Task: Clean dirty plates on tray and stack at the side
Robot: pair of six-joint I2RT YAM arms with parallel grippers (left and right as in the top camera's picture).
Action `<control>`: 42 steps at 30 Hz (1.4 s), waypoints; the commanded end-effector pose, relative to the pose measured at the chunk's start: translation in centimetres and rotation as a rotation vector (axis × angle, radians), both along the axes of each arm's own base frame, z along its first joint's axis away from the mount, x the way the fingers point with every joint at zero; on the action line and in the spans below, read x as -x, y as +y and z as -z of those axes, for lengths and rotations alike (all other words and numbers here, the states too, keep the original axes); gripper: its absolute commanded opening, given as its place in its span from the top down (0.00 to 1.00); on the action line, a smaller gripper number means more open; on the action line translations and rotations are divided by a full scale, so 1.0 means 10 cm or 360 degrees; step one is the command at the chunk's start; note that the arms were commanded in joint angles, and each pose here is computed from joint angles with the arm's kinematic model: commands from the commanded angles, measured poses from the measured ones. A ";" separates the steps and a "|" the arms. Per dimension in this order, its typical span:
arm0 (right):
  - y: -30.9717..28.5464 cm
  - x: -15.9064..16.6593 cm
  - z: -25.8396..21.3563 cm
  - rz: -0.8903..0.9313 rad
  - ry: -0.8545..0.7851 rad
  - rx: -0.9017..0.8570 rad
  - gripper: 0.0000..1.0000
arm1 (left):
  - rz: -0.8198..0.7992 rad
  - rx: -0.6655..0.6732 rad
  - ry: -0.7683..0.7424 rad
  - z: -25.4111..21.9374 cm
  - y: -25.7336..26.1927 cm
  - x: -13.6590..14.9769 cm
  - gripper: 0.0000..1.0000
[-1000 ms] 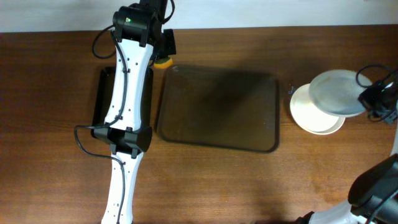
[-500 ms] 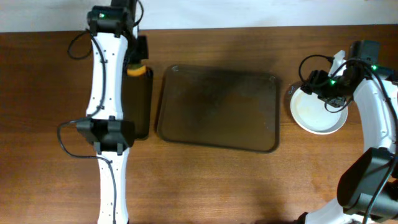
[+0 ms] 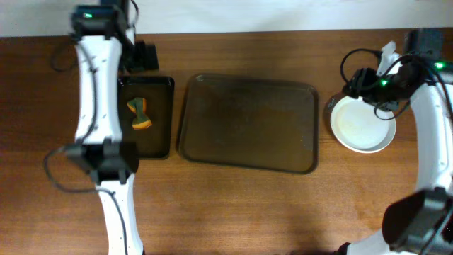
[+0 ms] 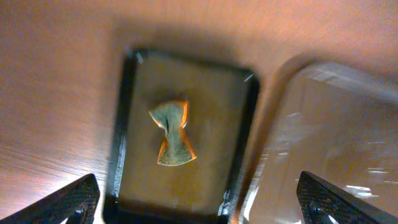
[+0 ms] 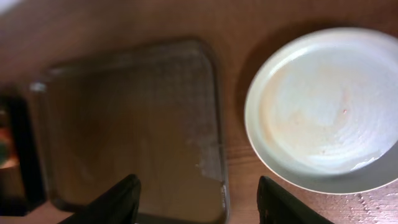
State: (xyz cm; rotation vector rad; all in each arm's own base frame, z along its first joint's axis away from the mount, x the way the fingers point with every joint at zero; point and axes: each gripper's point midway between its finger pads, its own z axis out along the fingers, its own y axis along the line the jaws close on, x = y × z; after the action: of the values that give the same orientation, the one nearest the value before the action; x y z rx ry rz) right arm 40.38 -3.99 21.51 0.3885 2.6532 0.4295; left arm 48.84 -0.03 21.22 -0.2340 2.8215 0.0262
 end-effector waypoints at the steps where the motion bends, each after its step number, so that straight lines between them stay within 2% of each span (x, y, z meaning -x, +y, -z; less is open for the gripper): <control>1: 0.27 0.23 -0.68 -0.0196 -0.0242 0.0090 0.41 | 0.0033 0.0011 -0.0454 -1.20 -0.03 0.35 0.00; 3: 0.52 0.44 -0.99 -0.0307 -0.0373 0.0125 0.39 | 0.0031 0.0007 -0.0522 -1.39 -0.02 0.45 0.00; 4: 0.71 0.58 -1.16 -0.0383 -0.0451 0.0129 0.02 | 0.0031 0.0007 -0.0532 -1.41 -0.02 0.46 0.00; 7: 1.19 0.85 -1.30 -0.0424 -0.0437 -0.0033 0.02 | 0.0031 0.0007 -0.0527 -1.40 -0.02 0.46 0.00; 9: 1.06 0.79 -1.23 -0.0351 -0.0411 0.0130 0.02 | 0.0031 0.0007 -0.0527 -1.40 -0.02 0.46 0.00; 12: 1.03 0.77 -1.18 -0.0350 -0.0386 0.0160 0.02 | 0.0031 0.0007 -0.0527 -1.40 -0.02 0.46 0.00; 13: 1.04 0.70 -1.18 -0.0389 -0.0434 0.0209 0.02 | 0.0031 0.0007 -0.0527 -1.40 -0.02 0.46 0.00; 15: 1.27 0.53 -1.37 -0.0609 -0.0797 0.0392 0.02 | 0.0031 0.0007 -0.0527 -1.40 -0.02 0.46 0.00; 17: 1.37 0.58 -1.39 -0.0647 -0.1035 0.0426 0.02 | 0.0031 0.0007 -0.0527 -1.40 -0.02 0.46 0.00; 20: 1.25 0.92 -0.93 -0.0550 -0.1383 0.0458 0.01 | 0.0031 0.0007 -0.0527 -1.40 -0.02 0.46 0.00; 24: 1.05 1.52 -0.14 -0.0507 -0.1591 0.0402 0.02 | 0.0031 0.0007 -0.0527 -1.40 -0.02 0.46 0.00; 27: 0.89 1.70 0.15 -0.0410 -0.1713 0.0455 0.02 | 0.0031 0.0007 -0.0527 -1.40 -0.02 0.46 0.00; 33: 0.84 1.67 0.60 -0.0375 -0.1664 0.0487 0.02 | 0.0031 0.0007 -0.0527 -1.40 -0.02 0.46 0.00; 42: 0.81 1.65 0.56 -0.0346 -0.1701 0.0510 0.02 | 0.0031 0.0007 -0.0527 -1.40 -0.02 0.46 0.00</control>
State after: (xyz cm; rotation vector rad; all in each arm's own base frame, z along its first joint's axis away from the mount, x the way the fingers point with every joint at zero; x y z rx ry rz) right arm 23.72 4.50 16.19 -0.2191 1.6620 0.1963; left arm 44.26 -0.28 35.23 -0.2073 2.4933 -0.0224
